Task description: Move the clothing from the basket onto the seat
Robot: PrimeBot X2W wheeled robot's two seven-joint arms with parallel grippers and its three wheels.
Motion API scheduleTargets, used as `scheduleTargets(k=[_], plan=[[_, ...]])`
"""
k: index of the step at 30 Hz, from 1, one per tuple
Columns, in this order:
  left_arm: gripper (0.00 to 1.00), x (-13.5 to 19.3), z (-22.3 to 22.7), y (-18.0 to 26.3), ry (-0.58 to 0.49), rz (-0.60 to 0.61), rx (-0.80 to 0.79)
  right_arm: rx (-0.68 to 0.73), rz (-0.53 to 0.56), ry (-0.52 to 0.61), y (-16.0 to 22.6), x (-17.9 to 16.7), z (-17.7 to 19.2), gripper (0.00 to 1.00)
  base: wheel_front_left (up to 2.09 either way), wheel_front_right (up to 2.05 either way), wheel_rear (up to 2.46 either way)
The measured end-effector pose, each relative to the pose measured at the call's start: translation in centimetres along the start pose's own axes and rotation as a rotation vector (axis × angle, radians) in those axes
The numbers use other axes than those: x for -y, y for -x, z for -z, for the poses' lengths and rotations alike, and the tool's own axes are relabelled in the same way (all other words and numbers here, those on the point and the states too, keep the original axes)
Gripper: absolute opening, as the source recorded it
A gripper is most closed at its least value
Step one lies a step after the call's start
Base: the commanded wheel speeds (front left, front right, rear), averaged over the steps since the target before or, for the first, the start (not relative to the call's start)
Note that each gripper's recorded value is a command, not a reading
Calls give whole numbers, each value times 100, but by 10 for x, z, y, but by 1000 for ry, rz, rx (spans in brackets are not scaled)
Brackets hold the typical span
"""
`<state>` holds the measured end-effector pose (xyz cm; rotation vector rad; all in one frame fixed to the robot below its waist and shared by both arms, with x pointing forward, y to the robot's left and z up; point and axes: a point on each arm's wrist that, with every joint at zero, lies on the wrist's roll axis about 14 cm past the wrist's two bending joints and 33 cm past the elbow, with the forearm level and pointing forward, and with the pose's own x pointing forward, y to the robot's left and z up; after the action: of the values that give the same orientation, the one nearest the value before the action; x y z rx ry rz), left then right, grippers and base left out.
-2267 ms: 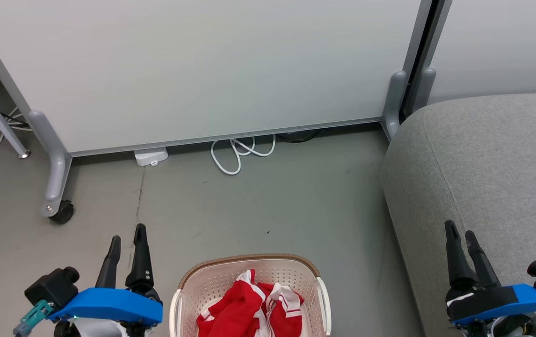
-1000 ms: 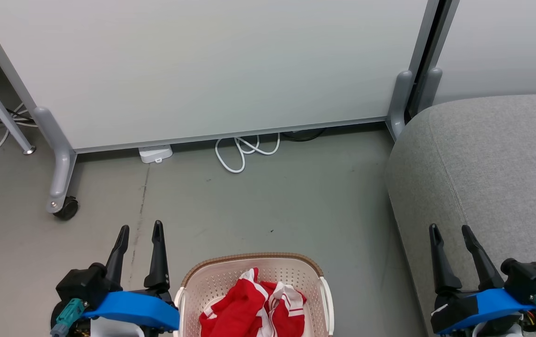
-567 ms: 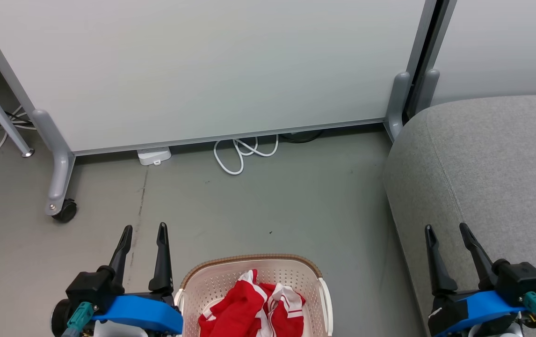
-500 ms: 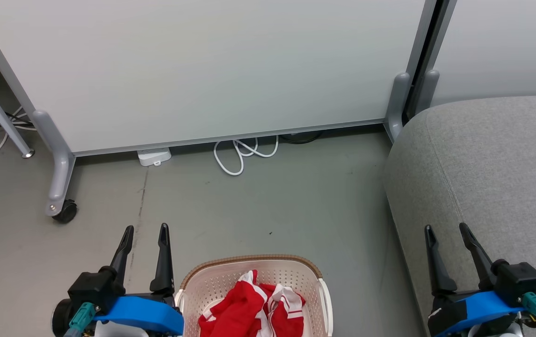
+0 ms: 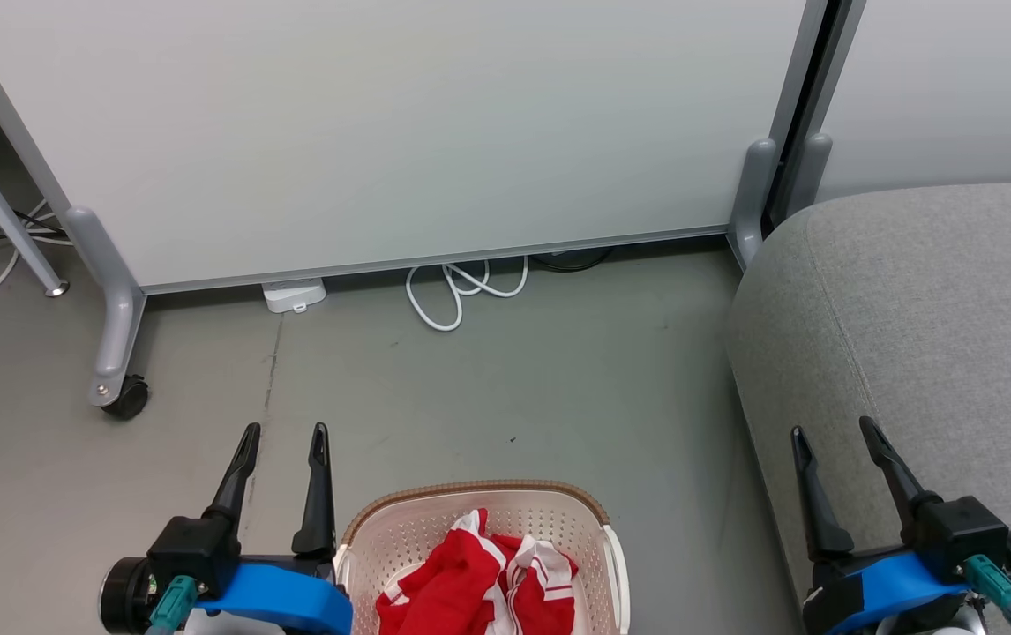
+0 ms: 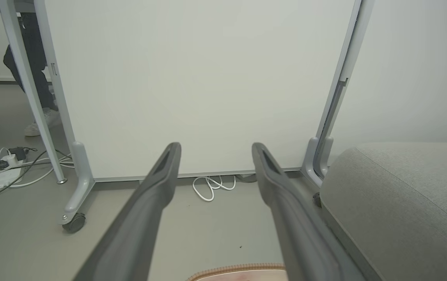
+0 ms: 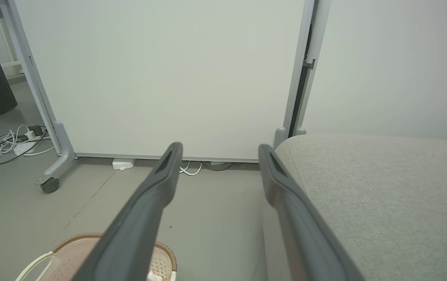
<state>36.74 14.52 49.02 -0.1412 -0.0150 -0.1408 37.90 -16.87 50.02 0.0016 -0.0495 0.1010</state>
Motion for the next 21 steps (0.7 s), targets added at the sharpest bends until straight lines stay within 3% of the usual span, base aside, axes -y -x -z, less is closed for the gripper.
scheduleTargets(k=[7,21], plan=[[100,2,-1,0,-45,14,7,7,-16,48,0,-3,-1,100,0,0,0],[100,-2,2,-1,-39,3,-2,-4,-16,48,-1,-3,3,100,0,0,0]])
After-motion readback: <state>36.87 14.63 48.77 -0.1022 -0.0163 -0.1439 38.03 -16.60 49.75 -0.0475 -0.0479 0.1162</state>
